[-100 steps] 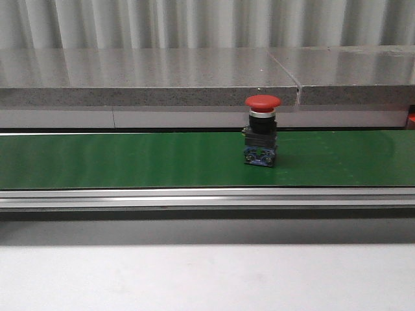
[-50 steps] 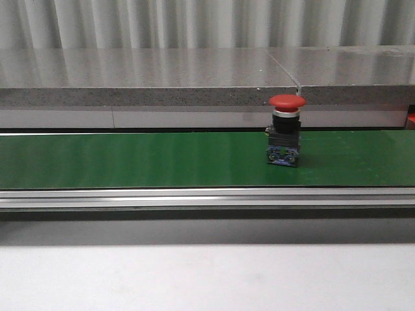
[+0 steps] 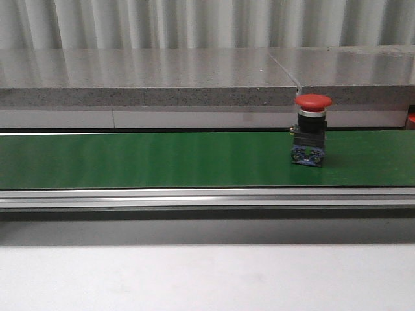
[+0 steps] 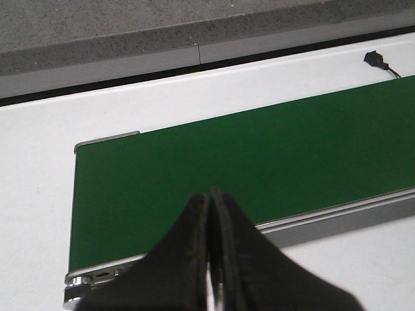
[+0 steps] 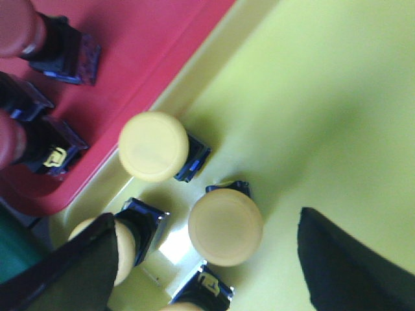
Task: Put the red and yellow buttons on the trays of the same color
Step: 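Lower the right gripper onto the red button at the belt end and grasp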
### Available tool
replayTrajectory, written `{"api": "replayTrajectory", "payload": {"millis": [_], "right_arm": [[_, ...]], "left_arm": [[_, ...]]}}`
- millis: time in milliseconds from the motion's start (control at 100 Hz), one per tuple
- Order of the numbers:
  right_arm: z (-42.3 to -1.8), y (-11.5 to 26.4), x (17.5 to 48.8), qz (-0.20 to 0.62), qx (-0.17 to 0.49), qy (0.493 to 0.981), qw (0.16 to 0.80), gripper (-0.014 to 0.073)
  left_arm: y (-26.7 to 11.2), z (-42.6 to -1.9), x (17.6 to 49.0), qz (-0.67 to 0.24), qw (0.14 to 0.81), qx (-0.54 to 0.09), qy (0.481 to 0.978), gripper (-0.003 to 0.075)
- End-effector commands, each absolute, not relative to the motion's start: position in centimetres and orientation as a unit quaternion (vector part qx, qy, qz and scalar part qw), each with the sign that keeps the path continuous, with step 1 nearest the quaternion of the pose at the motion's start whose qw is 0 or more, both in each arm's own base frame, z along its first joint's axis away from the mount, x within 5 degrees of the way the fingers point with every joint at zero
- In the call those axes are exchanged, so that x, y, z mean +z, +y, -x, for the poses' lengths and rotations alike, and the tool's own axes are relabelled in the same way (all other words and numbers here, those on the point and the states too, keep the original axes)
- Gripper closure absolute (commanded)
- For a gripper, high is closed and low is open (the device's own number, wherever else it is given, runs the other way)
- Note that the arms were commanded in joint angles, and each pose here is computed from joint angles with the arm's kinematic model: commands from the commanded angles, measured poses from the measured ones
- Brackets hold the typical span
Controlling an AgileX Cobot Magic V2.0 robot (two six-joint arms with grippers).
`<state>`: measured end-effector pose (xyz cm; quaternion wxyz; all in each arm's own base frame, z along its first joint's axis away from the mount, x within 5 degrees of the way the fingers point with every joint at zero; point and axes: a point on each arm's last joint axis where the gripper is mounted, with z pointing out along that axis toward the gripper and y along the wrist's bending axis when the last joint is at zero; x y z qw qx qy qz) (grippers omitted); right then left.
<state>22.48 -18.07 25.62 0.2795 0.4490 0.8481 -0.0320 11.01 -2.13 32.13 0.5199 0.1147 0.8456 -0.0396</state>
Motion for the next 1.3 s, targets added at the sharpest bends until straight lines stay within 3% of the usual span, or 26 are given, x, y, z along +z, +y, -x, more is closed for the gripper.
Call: {"api": "replayTrajectory", "payload": {"millis": [0, 360, 800, 1080, 1290], "right_arm": [[-21.6, -17.7, 28.7, -0.436, -0.051, 0.836, 0.330, 0.0025], [-22.0, -12.2, 32.3, -0.340, -0.033, 0.858, 0.384, 0.0025], [-24.8, -3.4, 34.4, -0.134, 0.023, 0.922, 0.362, 0.0025], [-24.9, -0.2, 37.0, -0.008, 0.049, 0.928, 0.369, 0.0025], [-26.1, 0.8, 36.2, 0.037, 0.095, 0.940, 0.325, 0.0025]], "left_arm": [[-2.2, -11.2, 33.6, -0.110, 0.559, -0.044, 0.821, 0.0741], [-2.2, -11.2, 33.6, -0.110, 0.559, -0.044, 0.821, 0.0741], [-2.2, -11.2, 33.6, -0.110, 0.559, -0.044, 0.821, 0.0741], [-2.2, -11.2, 33.6, -0.110, 0.559, -0.044, 0.821, 0.0741], [-2.2, -11.2, 33.6, -0.110, 0.559, -0.044, 0.821, 0.0741]]}}
